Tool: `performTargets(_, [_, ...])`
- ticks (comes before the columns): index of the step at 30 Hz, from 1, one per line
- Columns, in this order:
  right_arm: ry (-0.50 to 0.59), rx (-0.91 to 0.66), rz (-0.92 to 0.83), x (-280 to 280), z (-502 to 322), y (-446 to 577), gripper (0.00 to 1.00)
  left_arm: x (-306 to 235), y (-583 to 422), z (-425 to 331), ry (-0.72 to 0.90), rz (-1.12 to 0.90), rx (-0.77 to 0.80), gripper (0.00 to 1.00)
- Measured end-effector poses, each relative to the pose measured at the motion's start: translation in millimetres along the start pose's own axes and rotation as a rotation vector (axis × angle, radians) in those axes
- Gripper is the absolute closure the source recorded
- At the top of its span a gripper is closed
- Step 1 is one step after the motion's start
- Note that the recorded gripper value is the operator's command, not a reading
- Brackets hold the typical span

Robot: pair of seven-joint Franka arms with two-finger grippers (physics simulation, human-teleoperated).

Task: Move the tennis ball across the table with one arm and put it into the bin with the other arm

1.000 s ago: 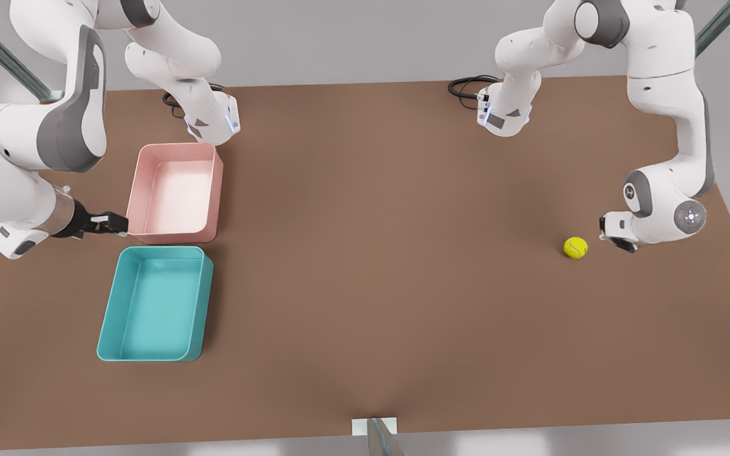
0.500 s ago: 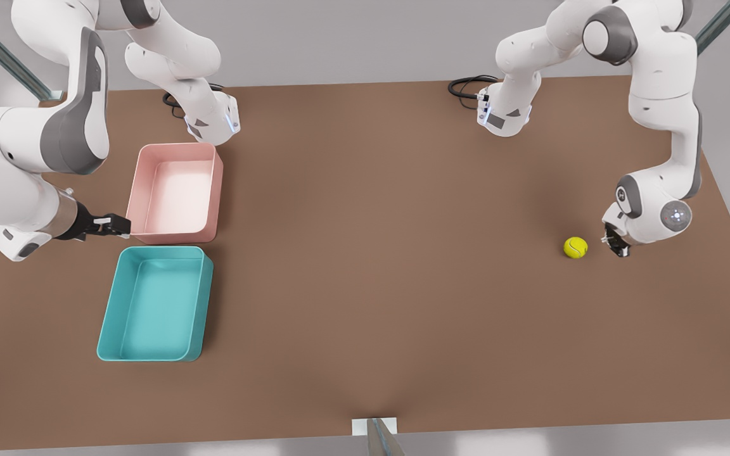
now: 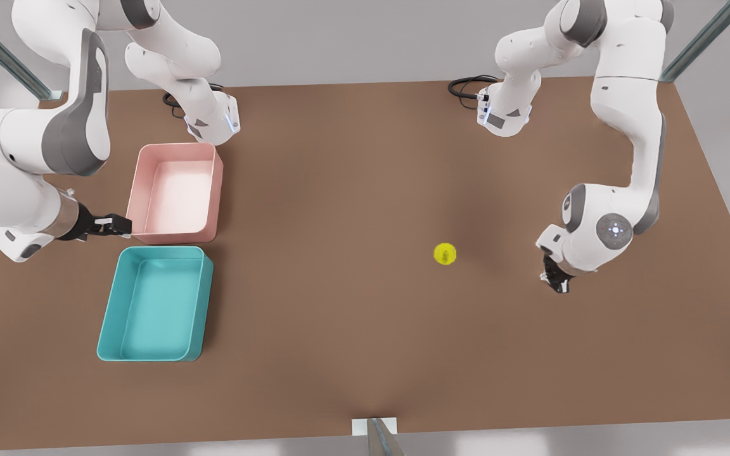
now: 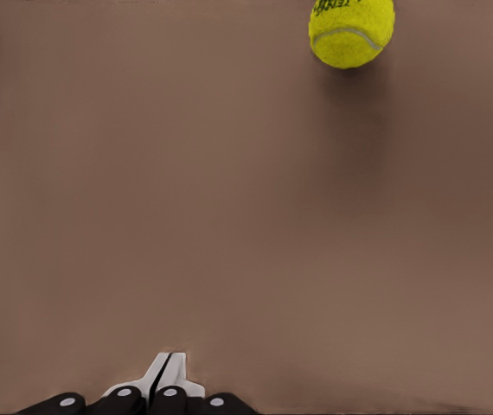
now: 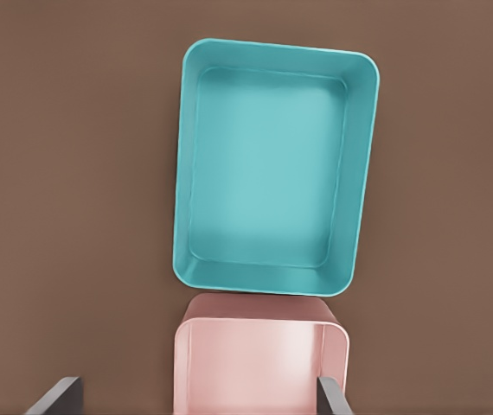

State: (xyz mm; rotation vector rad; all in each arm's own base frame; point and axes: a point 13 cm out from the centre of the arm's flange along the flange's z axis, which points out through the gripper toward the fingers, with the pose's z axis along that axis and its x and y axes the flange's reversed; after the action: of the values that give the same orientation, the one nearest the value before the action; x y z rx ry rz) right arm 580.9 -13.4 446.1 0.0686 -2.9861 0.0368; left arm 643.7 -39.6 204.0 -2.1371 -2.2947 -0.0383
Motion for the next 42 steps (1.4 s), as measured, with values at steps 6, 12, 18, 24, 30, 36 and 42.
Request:
performTargets(6, [0.000,0.000,-0.001,0.1,0.1,-0.1,0.00,-32.6,9.4,-283.6,0.040,-0.310,-0.097,0.76])
performTargets(12, [0.001,-0.001,-0.002,0.1,0.1,-0.2,0.00,-1.4,-73.4,-292.2,0.114,-0.671,0.152,0.00])
performTargets(18, [0.005,-0.007,-0.005,-1.3,4.9,3.9,0.00,-2.7,-92.5,-269.8,0.191,-0.873,0.260,0.00])
performTargets(24, [0.048,-0.027,-0.239,-53.7,100.7,252.3,0.00,0.6,-97.1,-268.5,0.224,-1.027,0.271,0.00])
performTargets(30, [-0.011,-0.011,-0.181,-55.6,192.4,405.5,0.00,8.2,-97.6,-268.3,0.243,-1.145,0.269,0.00])
performTargets(36, [-0.070,0.006,0.023,-90.5,276.6,389.3,0.00,9.0,-97.8,-264.5,0.262,-1.220,0.270,0.00])
performTargets(42, [-0.143,-0.009,0.105,-87.2,310.1,408.6,0.00,9.1,-98.8,-258.4,0.284,-1.272,0.278,0.00])
